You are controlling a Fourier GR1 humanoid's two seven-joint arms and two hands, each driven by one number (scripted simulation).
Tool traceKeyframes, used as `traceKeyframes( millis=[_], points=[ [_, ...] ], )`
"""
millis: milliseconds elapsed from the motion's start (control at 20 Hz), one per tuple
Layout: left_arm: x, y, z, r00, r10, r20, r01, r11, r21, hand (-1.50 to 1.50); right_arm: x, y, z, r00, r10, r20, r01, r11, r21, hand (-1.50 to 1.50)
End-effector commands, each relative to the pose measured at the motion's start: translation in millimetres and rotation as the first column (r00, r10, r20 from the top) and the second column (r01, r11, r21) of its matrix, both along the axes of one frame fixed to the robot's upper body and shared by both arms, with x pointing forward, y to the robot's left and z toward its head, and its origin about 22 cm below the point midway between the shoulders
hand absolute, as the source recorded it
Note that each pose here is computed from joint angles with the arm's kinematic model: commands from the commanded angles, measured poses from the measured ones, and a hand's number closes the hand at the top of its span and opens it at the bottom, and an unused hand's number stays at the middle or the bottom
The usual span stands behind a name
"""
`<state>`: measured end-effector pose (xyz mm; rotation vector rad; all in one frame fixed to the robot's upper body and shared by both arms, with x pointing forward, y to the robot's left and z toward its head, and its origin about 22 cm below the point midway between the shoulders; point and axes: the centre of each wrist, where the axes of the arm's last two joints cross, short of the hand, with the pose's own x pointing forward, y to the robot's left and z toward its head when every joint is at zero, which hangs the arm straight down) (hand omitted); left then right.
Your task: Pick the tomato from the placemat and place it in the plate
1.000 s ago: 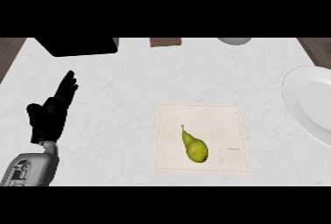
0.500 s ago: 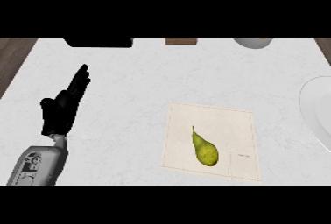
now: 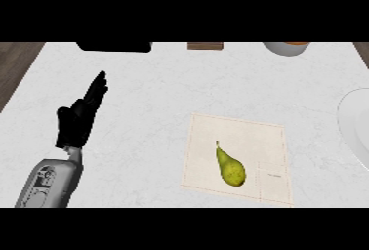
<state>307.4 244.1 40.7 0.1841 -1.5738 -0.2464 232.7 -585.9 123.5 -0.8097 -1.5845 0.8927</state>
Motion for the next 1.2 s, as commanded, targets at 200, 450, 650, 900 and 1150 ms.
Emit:
traceKeyframes(
  millis=[200, 450, 650, 900, 1150],
  points=[
    [4.2, 3, 5, 1.000, 0.009, 0.007, -0.009, 1.000, 0.003, 0.00, 43, 29, -26, 0.990, 0.037, -0.139, -0.045, 0.997, -0.055, 1.50],
    [1.7, 6, 6, 1.000, 0.003, 0.020, -0.003, 1.000, -0.002, 0.00, 52, 63, -88, 0.975, 0.061, -0.213, -0.048, 0.996, 0.069, -1.50],
    [-6.9, 7, -10, 1.000, 0.005, -0.010, -0.005, 1.000, 0.001, 0.00, 48, 65, -98, 0.973, 0.076, -0.217, -0.059, 0.995, 0.087, -1.50],
    [-4.0, 12, -3, 1.000, 0.005, 0.004, -0.005, 1.000, 0.005, 0.00, 49, 56, -84, 0.981, 0.140, -0.135, -0.080, 0.922, 0.378, -1.50],
    [12.0, 0, 17, 1.000, 0.018, 0.007, -0.018, 1.000, -0.003, 0.00, 36, 30, -57, 0.999, 0.025, -0.020, -0.010, 0.841, 0.541, -1.50]
  ],
)
